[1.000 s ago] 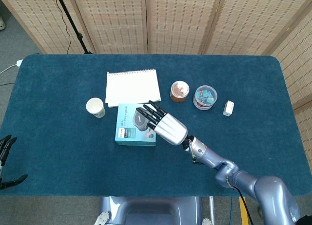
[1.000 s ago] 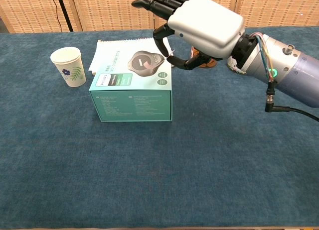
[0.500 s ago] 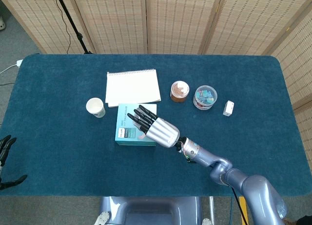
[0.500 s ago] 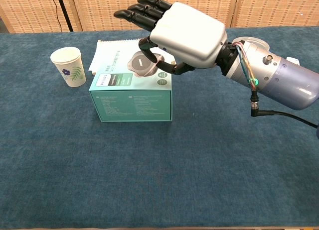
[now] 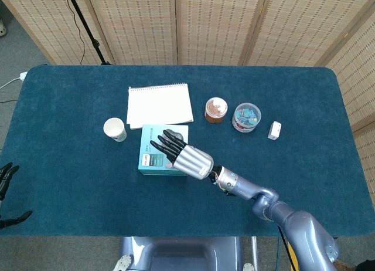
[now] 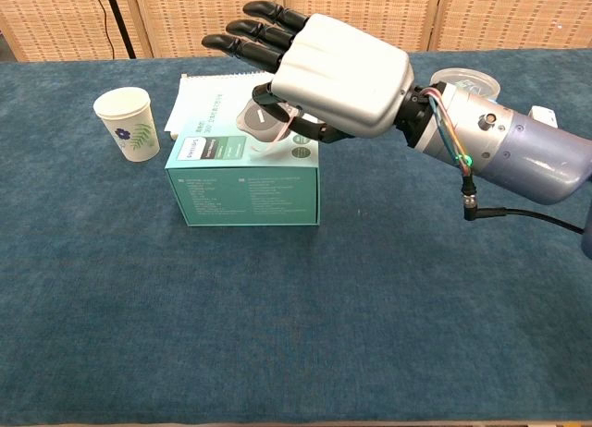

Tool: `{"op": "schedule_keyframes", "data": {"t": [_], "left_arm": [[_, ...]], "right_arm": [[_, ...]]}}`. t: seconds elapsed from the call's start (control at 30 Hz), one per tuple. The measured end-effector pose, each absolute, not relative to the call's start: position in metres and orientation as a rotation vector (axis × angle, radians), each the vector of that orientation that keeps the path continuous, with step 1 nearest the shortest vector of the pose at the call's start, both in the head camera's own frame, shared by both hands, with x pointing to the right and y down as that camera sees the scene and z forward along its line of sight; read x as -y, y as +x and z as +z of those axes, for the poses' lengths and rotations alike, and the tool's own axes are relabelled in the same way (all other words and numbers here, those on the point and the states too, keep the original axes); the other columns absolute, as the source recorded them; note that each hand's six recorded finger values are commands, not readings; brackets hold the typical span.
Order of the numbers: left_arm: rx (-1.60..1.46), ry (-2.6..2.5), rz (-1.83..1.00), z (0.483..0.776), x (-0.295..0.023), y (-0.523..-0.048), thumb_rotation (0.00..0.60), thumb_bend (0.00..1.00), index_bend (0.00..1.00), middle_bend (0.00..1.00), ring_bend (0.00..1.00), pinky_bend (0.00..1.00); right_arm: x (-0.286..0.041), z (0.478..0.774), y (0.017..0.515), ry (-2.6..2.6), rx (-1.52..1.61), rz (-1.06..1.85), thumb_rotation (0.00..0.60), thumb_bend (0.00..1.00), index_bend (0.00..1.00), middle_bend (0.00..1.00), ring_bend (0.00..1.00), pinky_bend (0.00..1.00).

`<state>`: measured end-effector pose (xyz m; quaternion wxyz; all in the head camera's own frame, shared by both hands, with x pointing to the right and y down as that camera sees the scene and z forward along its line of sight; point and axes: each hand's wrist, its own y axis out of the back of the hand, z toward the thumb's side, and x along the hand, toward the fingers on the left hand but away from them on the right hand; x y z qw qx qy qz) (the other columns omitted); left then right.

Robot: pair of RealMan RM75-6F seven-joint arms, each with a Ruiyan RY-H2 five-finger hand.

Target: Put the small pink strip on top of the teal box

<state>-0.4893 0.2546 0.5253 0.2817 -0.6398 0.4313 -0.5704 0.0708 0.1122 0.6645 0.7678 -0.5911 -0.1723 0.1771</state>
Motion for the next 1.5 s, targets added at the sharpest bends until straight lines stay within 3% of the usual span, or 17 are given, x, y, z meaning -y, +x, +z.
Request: {"op": "schedule_keyframes", "data": {"t": [0.07, 0.13, 0.5, 0.73, 1.3, 1.33, 1.4, 1.47, 1.5], "left_arm": [[-1.155, -1.714, -1.528, 0.525, -0.255, -0.489, 0.600, 0.05, 0.00, 0.00, 0.00, 0.00], [-1.155, -1.714, -1.529, 0.525, -0.255, -0.489, 0.600, 0.05, 0.00, 0.00, 0.00, 0.00], [-1.155, -1.716, -1.527, 0.525, -0.255, -0.489, 0.600, 0.05, 0.00, 0.00, 0.00, 0.00], [-1.164, -1.717, -1.526, 0.525, -0.254, -0.490, 0.600, 0.05, 0.00, 0.00, 0.00, 0.00], [-1.168, -1.740, -1.499, 0.523, -0.252, -0.488, 0.600, 0.05, 0.00, 0.00, 0.00, 0.00], [-1.165, -1.746, -1.492, 0.524, -0.251, -0.487, 0.600, 0.05, 0.00, 0.00, 0.00, 0.00], [-1.154, -1.754, -1.480, 0.524, -0.249, -0.485, 0.600, 0.05, 0.00, 0.00, 0.00, 0.00], [-1.137, -1.764, -1.462, 0.525, -0.244, -0.483, 0.600, 0.03, 0.00, 0.00, 0.00, 0.00], [-1.130, -1.771, -1.454, 0.526, -0.242, -0.481, 0.600, 0.01, 0.00, 0.00, 0.00, 0.00]], "right_arm": [[-0.112, 0.664, 0.070, -1.286, 0.378, 0.384, 0.600, 0.60, 0.35, 0.00, 0.00, 0.00], [-0.112, 0.664, 0.071, -1.287, 0.379, 0.384, 0.600, 0.60, 0.31, 0.00, 0.00, 0.00], [-0.111, 0.664, 0.074, -1.269, 0.371, 0.384, 0.600, 0.60, 0.26, 0.00, 0.00, 0.00], [-0.097, 0.656, 0.084, -1.233, 0.396, 0.404, 0.600, 0.60, 0.16, 0.00, 0.00, 0.00], [-0.056, 0.622, 0.165, -1.160, 0.520, 0.545, 0.600, 0.59, 0.07, 0.00, 0.00, 0.00], [-0.056, 0.620, 0.171, -1.163, 0.531, 0.555, 0.600, 0.54, 0.07, 0.00, 0.00, 0.00], [-0.058, 0.616, 0.187, -1.171, 0.557, 0.585, 0.600, 0.35, 0.06, 0.00, 0.00, 0.00], [-0.061, 0.612, 0.206, -1.186, 0.585, 0.628, 0.600, 0.10, 0.04, 0.00, 0.00, 0.00], [-0.063, 0.611, 0.214, -1.196, 0.598, 0.650, 0.600, 0.04, 0.04, 0.00, 0.00, 0.00]]}}
